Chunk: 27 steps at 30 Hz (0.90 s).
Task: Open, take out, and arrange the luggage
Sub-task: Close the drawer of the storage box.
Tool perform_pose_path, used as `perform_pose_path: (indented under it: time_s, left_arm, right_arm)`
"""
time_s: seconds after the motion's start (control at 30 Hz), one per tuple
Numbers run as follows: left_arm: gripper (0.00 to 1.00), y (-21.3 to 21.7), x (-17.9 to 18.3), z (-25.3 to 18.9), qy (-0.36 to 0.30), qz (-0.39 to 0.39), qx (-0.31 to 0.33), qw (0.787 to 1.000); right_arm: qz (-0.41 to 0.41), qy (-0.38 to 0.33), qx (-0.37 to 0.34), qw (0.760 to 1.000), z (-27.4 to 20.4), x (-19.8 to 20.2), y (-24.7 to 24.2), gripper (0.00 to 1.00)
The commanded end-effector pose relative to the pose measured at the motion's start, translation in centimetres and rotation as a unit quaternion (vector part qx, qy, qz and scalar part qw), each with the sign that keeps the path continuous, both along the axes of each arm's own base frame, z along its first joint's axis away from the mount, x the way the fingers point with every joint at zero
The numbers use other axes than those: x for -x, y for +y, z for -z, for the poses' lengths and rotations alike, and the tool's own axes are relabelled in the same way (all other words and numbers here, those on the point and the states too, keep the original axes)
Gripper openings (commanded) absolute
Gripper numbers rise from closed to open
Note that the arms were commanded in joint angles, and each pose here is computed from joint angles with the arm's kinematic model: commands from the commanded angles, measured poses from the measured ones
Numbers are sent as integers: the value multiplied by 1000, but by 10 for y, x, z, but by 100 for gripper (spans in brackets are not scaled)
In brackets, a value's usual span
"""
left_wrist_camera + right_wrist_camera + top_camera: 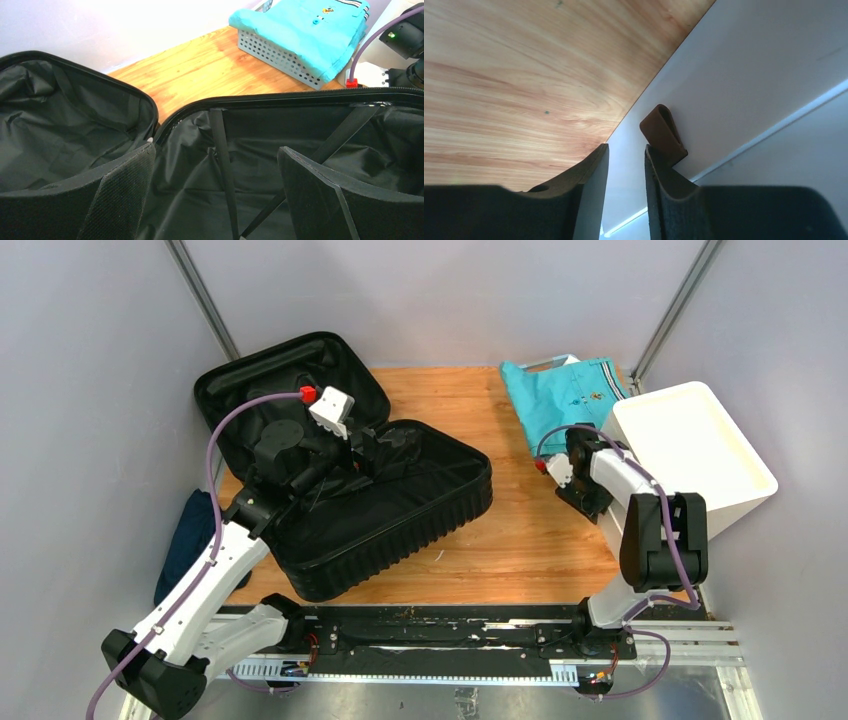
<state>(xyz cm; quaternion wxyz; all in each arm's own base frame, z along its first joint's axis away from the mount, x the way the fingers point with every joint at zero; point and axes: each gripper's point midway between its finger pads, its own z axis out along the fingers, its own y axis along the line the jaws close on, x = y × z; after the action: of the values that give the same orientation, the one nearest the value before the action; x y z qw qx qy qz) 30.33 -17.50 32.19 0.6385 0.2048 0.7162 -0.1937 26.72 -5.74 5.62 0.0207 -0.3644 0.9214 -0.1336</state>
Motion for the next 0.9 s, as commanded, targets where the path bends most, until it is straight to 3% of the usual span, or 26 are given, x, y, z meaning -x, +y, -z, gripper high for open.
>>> perform_pose_path:
  time_s: [0.0,0.17,0.3,0.43,0.57,0.67,0.8,0.87]
  left_arm:
    - [100,2,-1,-7,-12,-4,-5,1000]
    - [100,1,-2,-12,-16,-3,-2,1000]
    - [100,0,-3,-20,-21,-1,1,1000]
    - [100,-3,-4,-40,-35,3,10,999]
    - [100,-2,-5,-70,-52,-2,24,998]
    - [100,1,-6,-98,-61,-11,36,997]
    - [100,5,-4,-131,-56,-14,66,996]
    - [100,8,-2,-151,-56,-11,87,995]
  right_arm:
    - [-3,-11,62,998,-9,-8,-29,37]
    - [-14,-11,31,999,-18,-11,-20,38]
    - [-30,-14,-81,996,-47,-11,19,38]
    - [-86,-45,-225,970,-106,-14,72,38]
    - [-163,-128,-281,937,-173,-35,98,40]
    - [-196,-214,-278,916,-225,-61,104,55]
    - [-195,-332,-285,878,-299,-91,111,88]
    - [-183,-390,-295,853,-335,-101,106,99]
